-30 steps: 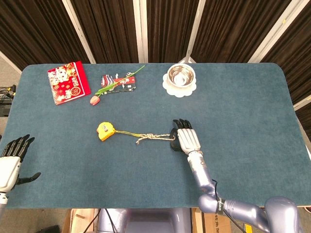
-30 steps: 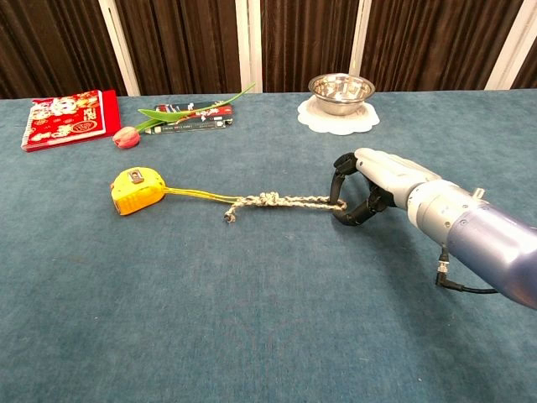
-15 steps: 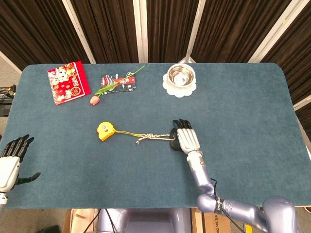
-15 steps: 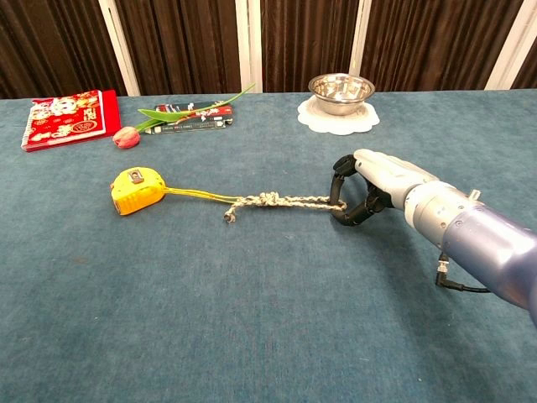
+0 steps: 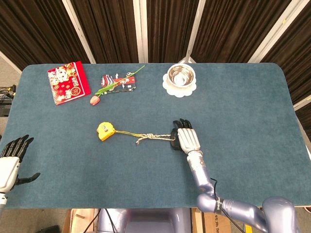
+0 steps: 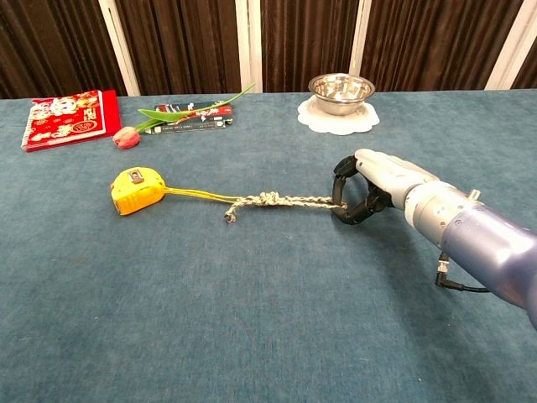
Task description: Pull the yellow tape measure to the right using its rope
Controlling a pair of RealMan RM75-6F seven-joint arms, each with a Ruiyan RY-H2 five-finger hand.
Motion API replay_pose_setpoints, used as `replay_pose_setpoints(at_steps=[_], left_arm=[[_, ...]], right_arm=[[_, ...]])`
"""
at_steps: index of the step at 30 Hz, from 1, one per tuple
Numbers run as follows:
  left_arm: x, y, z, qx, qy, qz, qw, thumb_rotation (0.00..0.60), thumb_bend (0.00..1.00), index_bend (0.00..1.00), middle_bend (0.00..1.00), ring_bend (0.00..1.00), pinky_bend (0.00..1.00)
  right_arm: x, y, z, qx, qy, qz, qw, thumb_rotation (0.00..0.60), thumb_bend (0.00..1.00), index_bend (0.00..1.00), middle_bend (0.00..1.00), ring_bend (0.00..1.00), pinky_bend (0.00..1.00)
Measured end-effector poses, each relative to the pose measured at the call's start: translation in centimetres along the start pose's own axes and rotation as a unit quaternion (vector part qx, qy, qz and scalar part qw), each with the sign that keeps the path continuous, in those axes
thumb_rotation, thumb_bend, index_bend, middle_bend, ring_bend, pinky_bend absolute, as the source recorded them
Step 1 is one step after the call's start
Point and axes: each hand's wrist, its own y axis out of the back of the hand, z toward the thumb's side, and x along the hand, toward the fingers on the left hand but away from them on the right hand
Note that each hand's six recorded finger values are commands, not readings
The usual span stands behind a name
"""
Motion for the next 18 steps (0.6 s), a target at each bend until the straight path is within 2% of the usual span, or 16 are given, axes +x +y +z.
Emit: replay_pose_setpoints(at_steps=[10,18], left_arm=[[0.0,0.0,-0.1,-0.003,0.002,-0.002,1.0,0.6,0.0,0.0,0.0,0.0,0.0],[0.0,0.0,0.0,-0.002,0.001,-0.003,1.0,0.6,0.0,0.0,0.0,0.0,0.0]], right_arm=[[0.3,0.5,0.1,-0.006,0.001,-0.002,1.0,0.6,0.48,0.62,0.19,0.0,0.0],[0.9,1.9,0.1,-0.04,-0.002,-0.003,0.9992,0.6,0.49,0.63,0.19,0.0,0.0]])
